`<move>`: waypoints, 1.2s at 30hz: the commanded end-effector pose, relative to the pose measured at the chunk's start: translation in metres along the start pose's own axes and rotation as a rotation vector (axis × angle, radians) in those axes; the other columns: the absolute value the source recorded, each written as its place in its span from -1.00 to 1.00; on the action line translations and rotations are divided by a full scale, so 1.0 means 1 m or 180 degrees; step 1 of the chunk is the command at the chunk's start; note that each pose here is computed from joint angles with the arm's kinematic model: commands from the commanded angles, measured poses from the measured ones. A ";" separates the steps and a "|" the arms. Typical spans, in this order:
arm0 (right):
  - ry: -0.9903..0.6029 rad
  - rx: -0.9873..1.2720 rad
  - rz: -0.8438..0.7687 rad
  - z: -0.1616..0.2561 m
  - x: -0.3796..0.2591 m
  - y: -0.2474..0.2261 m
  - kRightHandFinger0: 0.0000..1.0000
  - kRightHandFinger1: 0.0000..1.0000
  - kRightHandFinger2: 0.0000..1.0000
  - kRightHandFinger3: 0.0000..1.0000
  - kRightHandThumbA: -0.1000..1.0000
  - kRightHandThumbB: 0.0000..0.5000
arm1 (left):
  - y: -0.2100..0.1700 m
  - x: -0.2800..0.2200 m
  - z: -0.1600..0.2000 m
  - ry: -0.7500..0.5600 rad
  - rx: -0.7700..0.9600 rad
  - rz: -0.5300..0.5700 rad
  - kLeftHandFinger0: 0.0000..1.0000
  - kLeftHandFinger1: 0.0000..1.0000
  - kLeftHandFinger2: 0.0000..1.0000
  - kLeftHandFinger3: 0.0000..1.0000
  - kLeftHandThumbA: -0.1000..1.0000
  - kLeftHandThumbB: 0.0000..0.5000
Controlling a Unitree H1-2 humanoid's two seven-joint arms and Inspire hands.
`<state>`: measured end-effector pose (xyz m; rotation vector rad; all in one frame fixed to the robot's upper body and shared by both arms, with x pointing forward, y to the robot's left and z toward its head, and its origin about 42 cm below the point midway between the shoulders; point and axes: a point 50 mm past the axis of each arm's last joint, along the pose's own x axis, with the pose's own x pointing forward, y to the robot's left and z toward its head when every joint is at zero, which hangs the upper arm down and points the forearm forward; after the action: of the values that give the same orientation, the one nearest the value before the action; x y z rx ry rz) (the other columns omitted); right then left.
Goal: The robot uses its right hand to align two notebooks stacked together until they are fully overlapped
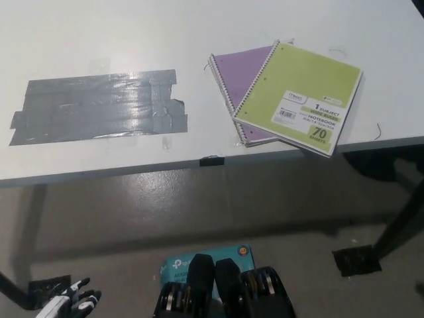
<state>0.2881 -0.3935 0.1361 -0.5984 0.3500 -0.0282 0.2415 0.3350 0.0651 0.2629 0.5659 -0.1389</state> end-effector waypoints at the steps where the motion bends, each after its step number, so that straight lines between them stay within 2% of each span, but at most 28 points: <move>1: -0.0433 -0.0168 -0.0506 0.072 0.012 -0.047 1.00 1.00 1.00 1.00 1.00 -0.02 | 0.002 -0.004 0.010 -0.0073 0.0062 -0.0042 0.71 0.76 0.91 1.00 0.32 -0.96; 2: -0.0671 -0.0335 -0.0637 0.104 0.018 -0.060 1.00 1.00 1.00 1.00 1.00 0.06 | 0.001 -0.008 0.005 -0.0034 0.0115 -0.0036 0.70 0.78 0.93 1.00 0.34 -0.98; 3: -0.0694 -0.0353 -0.0655 0.108 0.018 -0.061 1.00 1.00 1.00 1.00 1.00 0.06 | 0.001 -0.008 0.005 -0.0030 0.0121 -0.0036 0.70 0.78 0.93 1.00 0.34 -0.98; 4: -0.0889 -0.0620 -0.0781 0.149 0.029 -0.075 1.00 1.00 1.00 1.00 1.00 0.26 | 0.001 -0.009 0.005 -0.0027 0.0145 -0.0053 0.69 0.79 0.95 1.00 0.36 -0.99; 5: -0.0974 -0.0626 -0.0835 0.164 0.031 -0.078 1.00 1.00 1.00 1.00 1.00 0.41 | -0.001 -0.008 0.002 -0.0001 0.0130 -0.0071 0.68 0.79 0.97 1.00 0.36 -0.99; 8: -0.1192 -0.0736 -0.0923 0.211 0.040 -0.081 1.00 1.00 1.00 1.00 1.00 0.40 | -0.004 -0.008 0.002 -0.0002 0.0107 -0.0112 0.66 0.75 0.95 1.00 0.33 -1.00; 11: -0.1261 -0.0825 -0.0963 0.236 0.044 -0.075 1.00 1.00 1.00 1.00 1.00 0.44 | -0.006 -0.008 0.000 0.0010 0.0087 -0.0111 0.64 0.73 0.94 1.00 0.30 -1.00; 12: -0.1309 -0.1026 -0.0969 0.258 0.047 -0.065 1.00 1.00 1.00 1.00 1.00 0.32 | -0.005 -0.008 0.000 0.0019 0.0116 -0.0113 0.63 0.72 0.93 1.00 0.30 -0.96; 13: -0.1294 -0.1031 -0.0970 0.257 0.047 -0.065 1.00 1.00 1.00 1.00 1.00 0.31 | -0.006 -0.008 -0.001 0.0022 0.0115 -0.0117 0.63 0.72 0.93 1.00 0.31 -0.96; 14: -0.1378 -0.1096 -0.0948 0.277 0.050 -0.055 1.00 1.00 1.00 1.00 1.00 0.32 | -0.006 -0.009 0.000 0.0013 0.0103 -0.0110 0.64 0.73 0.93 1.00 0.31 -0.95; 20: -0.1323 -0.1239 -0.0872 0.313 0.072 -0.028 1.00 1.00 1.00 1.00 1.00 0.32 | -0.008 -0.008 -0.001 0.0030 0.0157 -0.0121 0.61 0.72 0.91 1.00 0.35 -0.99; 24: -0.1152 -0.1343 -0.0736 0.330 0.098 -0.013 1.00 1.00 1.00 1.00 1.00 0.40 | -0.010 -0.011 -0.001 0.0022 0.0181 -0.0120 0.66 0.74 0.90 1.00 0.42 -0.99; 34: -0.0990 -0.1545 -0.0676 0.372 0.129 0.009 1.00 1.00 1.00 1.00 1.00 0.34 | -0.017 -0.007 0.002 0.0004 0.0230 -0.0178 0.63 0.76 0.95 1.00 0.53 -0.99; 36: -0.0971 -0.1559 -0.0636 0.375 0.131 0.013 1.00 1.00 1.00 1.00 1.00 0.34 | -0.020 -0.008 0.001 0.0005 0.0251 -0.0197 0.71 0.78 0.97 1.00 0.57 -1.00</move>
<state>0.5273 -0.2032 0.3443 -1.0234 0.0352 0.0276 0.2348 0.3170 0.0605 0.2864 0.5775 -0.2097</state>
